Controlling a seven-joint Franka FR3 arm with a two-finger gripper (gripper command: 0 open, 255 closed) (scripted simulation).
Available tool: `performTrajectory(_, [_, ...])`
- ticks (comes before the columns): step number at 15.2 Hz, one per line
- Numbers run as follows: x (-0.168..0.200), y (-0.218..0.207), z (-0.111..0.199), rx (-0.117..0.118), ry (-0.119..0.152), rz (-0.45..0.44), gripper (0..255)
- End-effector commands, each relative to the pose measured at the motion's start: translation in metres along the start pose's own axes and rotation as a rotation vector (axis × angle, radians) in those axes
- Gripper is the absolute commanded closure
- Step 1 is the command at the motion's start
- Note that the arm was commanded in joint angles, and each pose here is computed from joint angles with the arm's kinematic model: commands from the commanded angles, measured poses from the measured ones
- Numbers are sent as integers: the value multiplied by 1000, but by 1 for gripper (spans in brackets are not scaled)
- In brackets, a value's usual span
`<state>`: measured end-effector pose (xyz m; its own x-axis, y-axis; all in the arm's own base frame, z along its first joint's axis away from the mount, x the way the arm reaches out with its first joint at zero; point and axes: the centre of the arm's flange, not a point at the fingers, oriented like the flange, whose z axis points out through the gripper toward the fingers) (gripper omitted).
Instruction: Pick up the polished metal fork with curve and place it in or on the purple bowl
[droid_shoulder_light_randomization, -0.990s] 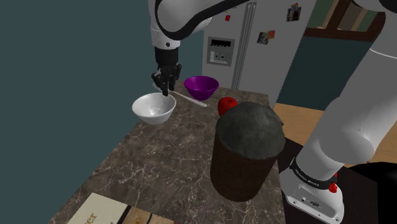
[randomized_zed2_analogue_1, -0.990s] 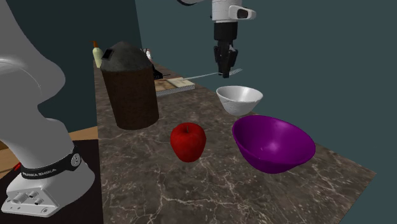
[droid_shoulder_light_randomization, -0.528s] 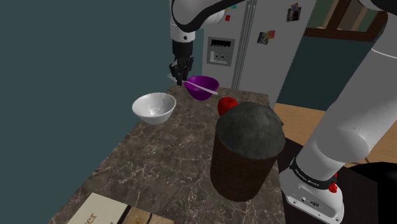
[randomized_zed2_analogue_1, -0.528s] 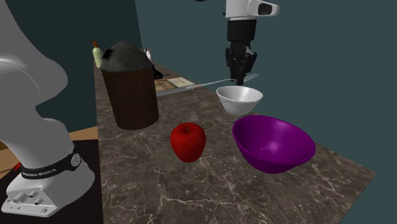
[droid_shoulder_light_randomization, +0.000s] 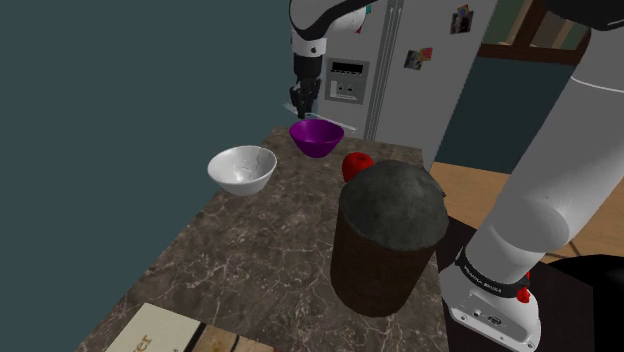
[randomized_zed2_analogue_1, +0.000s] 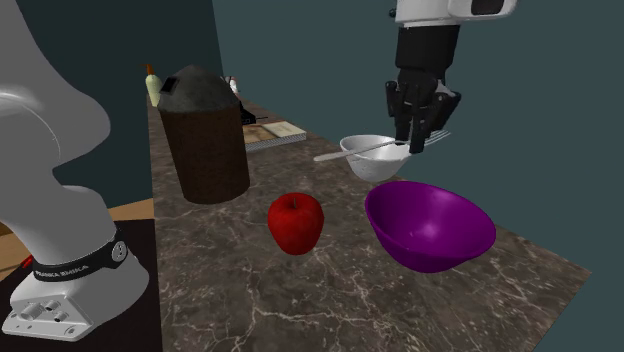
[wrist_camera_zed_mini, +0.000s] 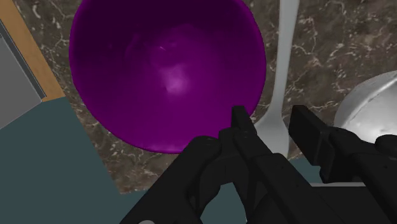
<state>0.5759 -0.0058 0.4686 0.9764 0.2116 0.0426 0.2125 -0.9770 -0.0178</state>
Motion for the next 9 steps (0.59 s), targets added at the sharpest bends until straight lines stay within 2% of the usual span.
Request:
performTrajectory(1, [-1,23,0,0,0,-2,255])
performTrajectory(5, [0,70,-2,0,0,-2,255])
performTrajectory(9, [-1,71,19,0,0,-2,255])
